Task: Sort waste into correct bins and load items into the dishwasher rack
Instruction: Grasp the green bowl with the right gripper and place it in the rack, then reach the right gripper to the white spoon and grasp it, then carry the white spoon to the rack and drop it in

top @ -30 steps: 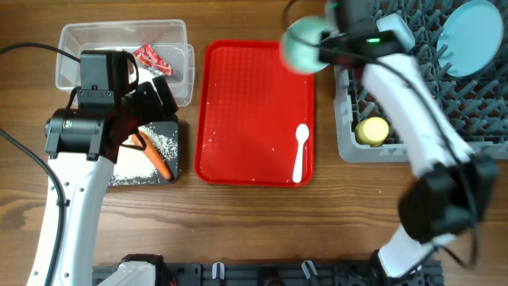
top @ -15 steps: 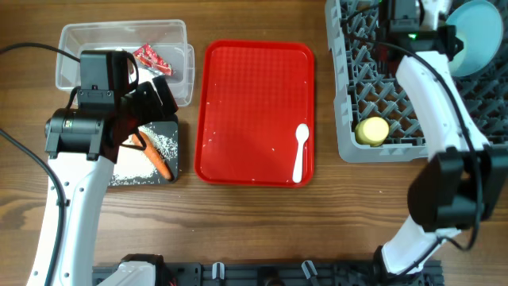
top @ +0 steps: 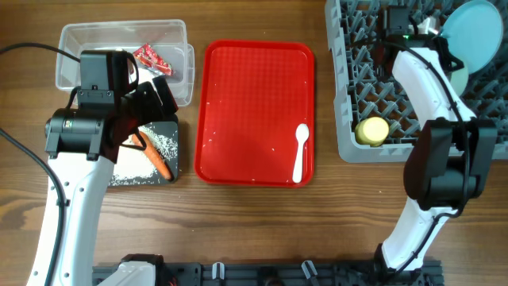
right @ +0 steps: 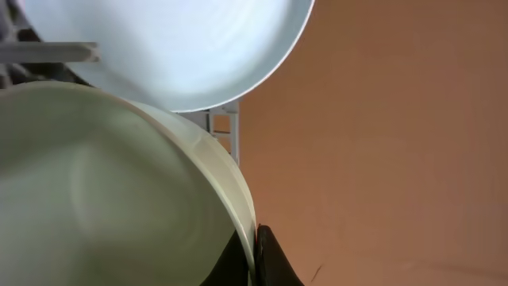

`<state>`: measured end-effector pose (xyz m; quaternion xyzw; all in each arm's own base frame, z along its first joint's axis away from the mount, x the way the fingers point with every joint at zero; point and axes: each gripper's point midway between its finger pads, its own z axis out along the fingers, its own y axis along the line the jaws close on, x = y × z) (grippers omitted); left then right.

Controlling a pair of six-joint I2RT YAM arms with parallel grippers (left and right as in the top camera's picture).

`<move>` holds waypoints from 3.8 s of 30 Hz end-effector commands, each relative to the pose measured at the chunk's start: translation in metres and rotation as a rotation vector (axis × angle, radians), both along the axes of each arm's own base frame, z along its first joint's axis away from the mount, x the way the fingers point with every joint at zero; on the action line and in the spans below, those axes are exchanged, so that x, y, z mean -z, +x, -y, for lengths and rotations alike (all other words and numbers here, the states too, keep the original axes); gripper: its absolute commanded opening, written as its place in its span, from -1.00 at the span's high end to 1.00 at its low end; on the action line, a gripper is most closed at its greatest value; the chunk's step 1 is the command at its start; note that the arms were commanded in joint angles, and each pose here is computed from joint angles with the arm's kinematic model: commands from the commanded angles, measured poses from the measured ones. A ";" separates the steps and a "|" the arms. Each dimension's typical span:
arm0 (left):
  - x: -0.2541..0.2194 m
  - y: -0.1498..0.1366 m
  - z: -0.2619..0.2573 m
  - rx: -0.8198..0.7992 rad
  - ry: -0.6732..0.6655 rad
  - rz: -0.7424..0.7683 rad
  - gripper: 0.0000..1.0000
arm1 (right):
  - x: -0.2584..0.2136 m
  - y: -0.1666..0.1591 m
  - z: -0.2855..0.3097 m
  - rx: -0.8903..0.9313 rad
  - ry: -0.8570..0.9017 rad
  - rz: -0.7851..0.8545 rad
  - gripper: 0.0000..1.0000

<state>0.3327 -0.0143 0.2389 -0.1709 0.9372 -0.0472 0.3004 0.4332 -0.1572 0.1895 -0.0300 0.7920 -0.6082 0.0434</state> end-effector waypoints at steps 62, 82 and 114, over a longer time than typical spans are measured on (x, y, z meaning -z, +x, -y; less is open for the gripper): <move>-0.003 0.002 -0.003 -0.018 0.002 0.008 -1.00 | 0.231 -0.152 -0.307 0.036 1.312 -0.194 0.91; -0.003 0.002 -0.003 -0.018 0.002 0.008 -1.00 | 0.188 -0.126 -0.320 -0.075 1.336 -0.190 0.91; -0.003 0.002 -0.003 -0.018 0.002 0.008 -1.00 | 0.016 0.021 -0.176 -0.448 1.176 0.416 -0.49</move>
